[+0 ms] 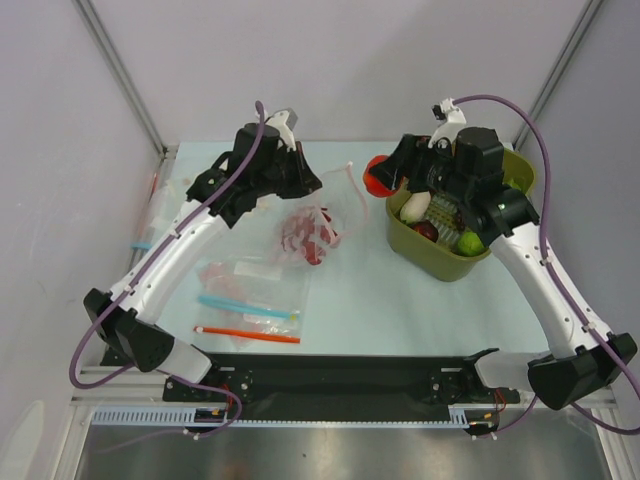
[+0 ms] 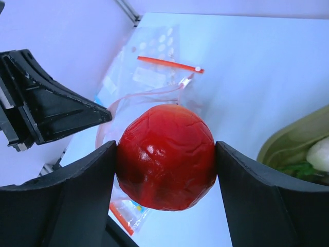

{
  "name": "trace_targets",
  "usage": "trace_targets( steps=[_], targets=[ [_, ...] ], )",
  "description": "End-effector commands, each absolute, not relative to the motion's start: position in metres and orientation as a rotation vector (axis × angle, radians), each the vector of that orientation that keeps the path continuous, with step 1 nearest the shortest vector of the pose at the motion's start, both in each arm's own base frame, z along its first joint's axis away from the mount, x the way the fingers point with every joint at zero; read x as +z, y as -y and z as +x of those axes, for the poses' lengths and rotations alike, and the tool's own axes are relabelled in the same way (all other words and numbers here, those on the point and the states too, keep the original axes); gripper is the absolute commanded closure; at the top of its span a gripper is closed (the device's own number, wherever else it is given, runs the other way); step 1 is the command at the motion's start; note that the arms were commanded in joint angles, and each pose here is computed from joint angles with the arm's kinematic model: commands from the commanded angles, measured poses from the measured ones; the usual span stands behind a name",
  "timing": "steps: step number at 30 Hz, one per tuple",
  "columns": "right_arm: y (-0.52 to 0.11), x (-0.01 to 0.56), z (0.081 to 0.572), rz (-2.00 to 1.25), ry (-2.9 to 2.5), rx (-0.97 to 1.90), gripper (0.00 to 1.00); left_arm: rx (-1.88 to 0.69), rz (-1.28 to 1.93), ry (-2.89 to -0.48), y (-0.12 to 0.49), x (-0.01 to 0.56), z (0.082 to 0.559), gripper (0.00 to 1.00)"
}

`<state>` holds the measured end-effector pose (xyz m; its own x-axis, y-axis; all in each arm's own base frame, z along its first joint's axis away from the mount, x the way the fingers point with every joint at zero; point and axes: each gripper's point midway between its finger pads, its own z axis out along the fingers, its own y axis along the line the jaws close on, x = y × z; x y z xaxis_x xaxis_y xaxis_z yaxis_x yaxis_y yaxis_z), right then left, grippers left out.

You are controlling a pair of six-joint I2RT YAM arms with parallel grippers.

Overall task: Place the food in the zip-top bag and seal the zipper
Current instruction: Pick up the fake fruit from the bin, then place the fake fruit in the zipper food storage bag.

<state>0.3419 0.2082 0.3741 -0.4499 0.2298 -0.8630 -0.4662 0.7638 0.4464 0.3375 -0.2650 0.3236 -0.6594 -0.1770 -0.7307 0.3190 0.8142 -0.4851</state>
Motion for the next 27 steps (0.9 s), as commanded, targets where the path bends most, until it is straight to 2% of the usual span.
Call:
trace_targets(
  steps=[1, 9, 15, 17, 19, 21, 22, 24, 27],
  targets=[
    [-0.225, 0.398, 0.33, -0.284, -1.771, 0.871, 0.79, -0.904, 0.116, -2.02, 0.278, 0.385, 0.325, 1.0],
    [-0.251, 0.397, 0.321, -0.356, -1.768, 0.932, 0.78, -1.015, 0.157, -1.967, 0.296, 0.418, 0.313, 1.0],
    [-0.263, 0.392, 0.326, -0.357, -1.795, 0.872, 0.77, -1.033, 0.178, -1.984, 0.302, 0.415, 0.311, 1.0],
    [-0.26, 0.381, 0.332, -0.335, -1.84, 0.837, 0.68, -1.039, 0.172, -1.964, 0.3, 0.422, 0.31, 1.0],
    [-0.257, 0.371, 0.335, -0.305, -1.879, 0.812, 0.5, -1.042, 0.169, -1.956, 0.3, 0.426, 0.309, 1.0],
    [-0.254, 0.368, 0.338, -0.28, -1.892, 0.788, 0.24, -1.048, 0.169, -1.952, 0.301, 0.43, 0.31, 1.0],
    [-0.253, 0.368, 0.338, -0.28, -1.889, 0.784, 0.06, -1.049, 0.174, -1.959, 0.301, 0.429, 0.309, 1.0],
    [-0.251, 0.373, 0.337, -0.277, -1.871, 0.779, 0.0, -1.043, 0.168, -1.967, 0.301, 0.427, 0.31, 1.0],
    [-0.246, 0.383, 0.335, -0.279, -1.839, 0.768, 0.0, -1.021, 0.154, -1.975, 0.298, 0.425, 0.314, 1.0]
  ],
)
